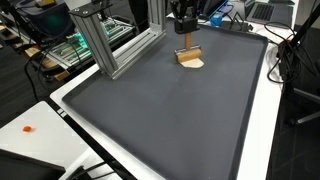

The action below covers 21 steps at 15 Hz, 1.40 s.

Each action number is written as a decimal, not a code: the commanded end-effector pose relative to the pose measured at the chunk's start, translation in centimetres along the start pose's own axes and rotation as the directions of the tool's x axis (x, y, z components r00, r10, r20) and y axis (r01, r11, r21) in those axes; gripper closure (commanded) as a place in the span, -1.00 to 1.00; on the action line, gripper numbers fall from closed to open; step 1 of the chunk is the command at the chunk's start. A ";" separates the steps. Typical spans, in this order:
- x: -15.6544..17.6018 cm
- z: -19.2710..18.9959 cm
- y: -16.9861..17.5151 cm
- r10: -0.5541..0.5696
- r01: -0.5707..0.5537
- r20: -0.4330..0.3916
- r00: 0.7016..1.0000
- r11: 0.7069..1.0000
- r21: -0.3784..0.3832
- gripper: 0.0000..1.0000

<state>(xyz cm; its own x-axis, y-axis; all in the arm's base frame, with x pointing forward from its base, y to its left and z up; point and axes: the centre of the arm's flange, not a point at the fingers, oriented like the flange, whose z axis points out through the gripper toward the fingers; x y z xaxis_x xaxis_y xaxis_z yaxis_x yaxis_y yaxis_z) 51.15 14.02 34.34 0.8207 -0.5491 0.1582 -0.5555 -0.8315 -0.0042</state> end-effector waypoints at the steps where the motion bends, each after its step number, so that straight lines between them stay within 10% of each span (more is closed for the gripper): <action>1: -3.2 4.1 0.4 -0.033 0.044 0.138 0.990 0.996 -0.072 0.56; 7: -4.1 4.0 0.0 -0.066 0.087 0.187 0.980 0.991 -0.105 0.56; 21: -1.7 4.7 -0.1 0.050 -0.058 -0.112 0.992 0.996 -0.075 0.56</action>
<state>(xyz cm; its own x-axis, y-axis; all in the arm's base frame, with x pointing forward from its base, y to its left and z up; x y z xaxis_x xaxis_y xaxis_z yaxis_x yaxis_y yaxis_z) 50.42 15.83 33.97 0.7944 -0.5523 0.2527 -0.5770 -0.8162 0.0298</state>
